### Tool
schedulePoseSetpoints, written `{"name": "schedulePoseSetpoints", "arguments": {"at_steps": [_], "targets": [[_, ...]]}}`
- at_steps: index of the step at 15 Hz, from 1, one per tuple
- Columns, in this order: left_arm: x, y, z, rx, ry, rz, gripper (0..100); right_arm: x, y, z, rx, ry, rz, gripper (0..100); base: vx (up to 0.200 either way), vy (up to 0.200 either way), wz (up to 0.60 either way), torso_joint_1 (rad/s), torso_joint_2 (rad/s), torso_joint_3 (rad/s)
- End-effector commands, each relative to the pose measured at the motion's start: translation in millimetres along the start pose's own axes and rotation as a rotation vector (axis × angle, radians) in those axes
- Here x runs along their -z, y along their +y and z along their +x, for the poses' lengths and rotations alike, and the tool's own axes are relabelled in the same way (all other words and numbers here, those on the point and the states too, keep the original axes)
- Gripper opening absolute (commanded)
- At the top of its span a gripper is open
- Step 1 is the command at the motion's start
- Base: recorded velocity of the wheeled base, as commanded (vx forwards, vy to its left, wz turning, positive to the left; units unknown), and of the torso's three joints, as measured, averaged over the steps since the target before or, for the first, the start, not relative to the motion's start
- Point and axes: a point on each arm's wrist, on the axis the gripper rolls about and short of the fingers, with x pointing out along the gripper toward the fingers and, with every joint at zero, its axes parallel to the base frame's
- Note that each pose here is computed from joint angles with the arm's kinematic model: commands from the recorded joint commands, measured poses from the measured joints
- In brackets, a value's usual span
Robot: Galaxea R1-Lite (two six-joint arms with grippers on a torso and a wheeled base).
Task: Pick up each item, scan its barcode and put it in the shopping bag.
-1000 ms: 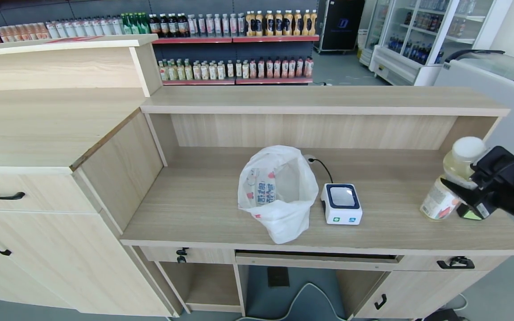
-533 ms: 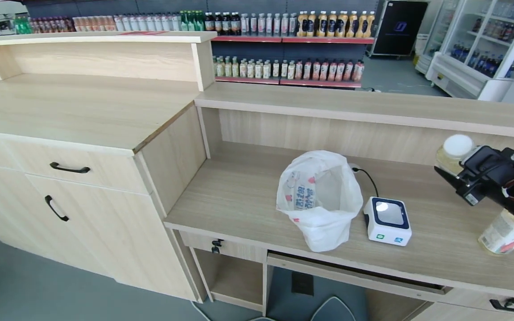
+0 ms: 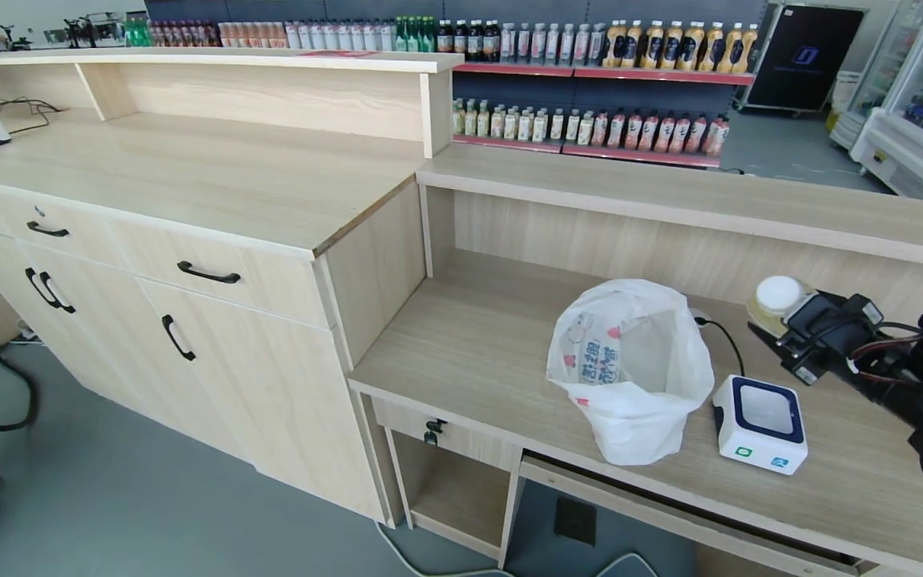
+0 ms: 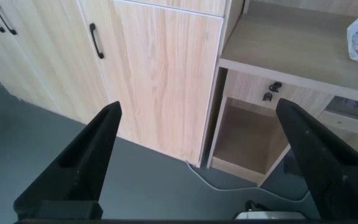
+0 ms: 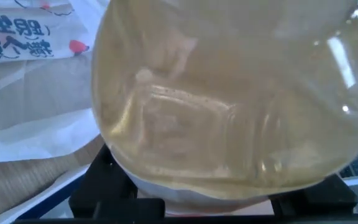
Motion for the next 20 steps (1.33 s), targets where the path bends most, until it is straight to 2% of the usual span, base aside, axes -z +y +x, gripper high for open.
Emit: {"name": "schedulePoseSetpoints", "arguments": {"at_steps": [1,3,7,20], "targets": [[0.0,0.0,0.0,0.000,0.000,0.000,100,16.2,15.4,4.5,-0.049,0.042,0.026,0,0.000,0.000,0.00,0.000,0.00,0.000],[0.0,0.0,0.0,0.000,0.000,0.000,100,22.3,22.8,6.5,-0.074,0.051,0.037,0,0.000,0.000,0.00,0.000,0.00,0.000],[0.0,0.0,0.0,0.000,0.000,0.000,100,32.0,32.2,18.0,-0.097,0.009,0.032,0,0.000,0.000,0.00,0.000,0.00,0.000],[0.0,0.0,0.0,0.000,0.000,0.000,100,52.6,55.8,28.2,-0.149,0.037,0.025,0,0.000,0.000,0.00,0.000,0.00,0.000]]}}
